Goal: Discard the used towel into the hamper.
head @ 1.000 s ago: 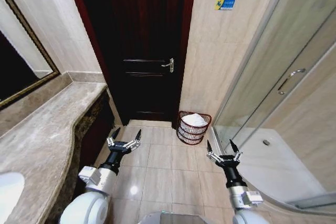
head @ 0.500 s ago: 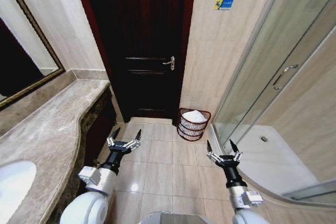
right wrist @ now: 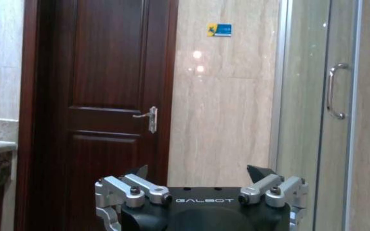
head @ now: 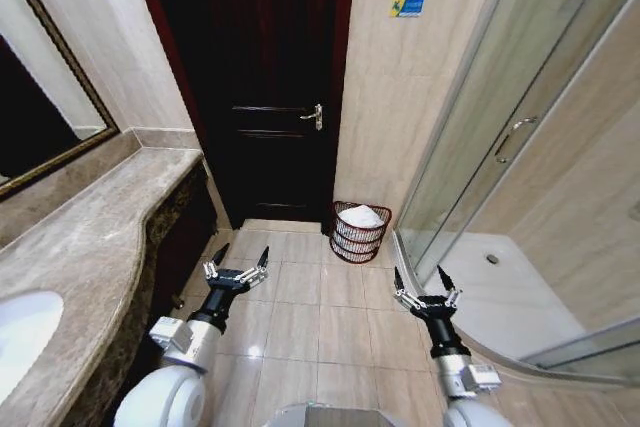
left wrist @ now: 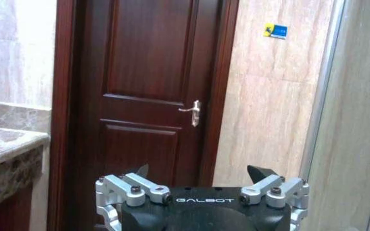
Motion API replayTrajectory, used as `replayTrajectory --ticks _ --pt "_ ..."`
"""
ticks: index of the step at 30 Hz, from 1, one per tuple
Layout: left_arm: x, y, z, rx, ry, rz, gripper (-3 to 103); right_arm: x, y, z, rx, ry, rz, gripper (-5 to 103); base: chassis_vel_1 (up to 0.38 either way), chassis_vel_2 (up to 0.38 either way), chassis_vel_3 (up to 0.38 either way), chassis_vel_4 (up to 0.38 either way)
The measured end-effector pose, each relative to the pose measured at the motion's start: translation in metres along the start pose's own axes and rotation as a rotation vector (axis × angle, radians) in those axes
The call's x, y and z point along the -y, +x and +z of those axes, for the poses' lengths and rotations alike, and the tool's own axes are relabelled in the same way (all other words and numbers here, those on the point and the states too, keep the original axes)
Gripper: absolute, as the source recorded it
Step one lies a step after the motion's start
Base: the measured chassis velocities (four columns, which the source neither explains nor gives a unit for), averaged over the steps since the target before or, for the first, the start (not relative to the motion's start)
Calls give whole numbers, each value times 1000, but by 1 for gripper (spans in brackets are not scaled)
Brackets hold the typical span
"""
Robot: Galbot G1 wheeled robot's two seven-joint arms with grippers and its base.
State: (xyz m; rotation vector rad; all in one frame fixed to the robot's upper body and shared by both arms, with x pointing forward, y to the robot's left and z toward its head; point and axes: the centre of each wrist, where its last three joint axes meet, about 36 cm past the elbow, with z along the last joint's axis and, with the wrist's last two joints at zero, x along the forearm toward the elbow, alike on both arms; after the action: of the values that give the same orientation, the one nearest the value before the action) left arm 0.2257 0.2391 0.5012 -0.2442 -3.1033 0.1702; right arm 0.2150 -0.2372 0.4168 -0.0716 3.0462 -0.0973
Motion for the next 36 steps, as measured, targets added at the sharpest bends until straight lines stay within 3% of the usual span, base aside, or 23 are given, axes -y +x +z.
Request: replayTrajectory --ticks 20,36 --pt "0 0 0 0 0 0 100 0 0 0 0 0 0 100 114 -107 -122 112" --pt "0 0 0 0 0 0 100 0 0 0 0 0 0 100 2 -2 -2 4"
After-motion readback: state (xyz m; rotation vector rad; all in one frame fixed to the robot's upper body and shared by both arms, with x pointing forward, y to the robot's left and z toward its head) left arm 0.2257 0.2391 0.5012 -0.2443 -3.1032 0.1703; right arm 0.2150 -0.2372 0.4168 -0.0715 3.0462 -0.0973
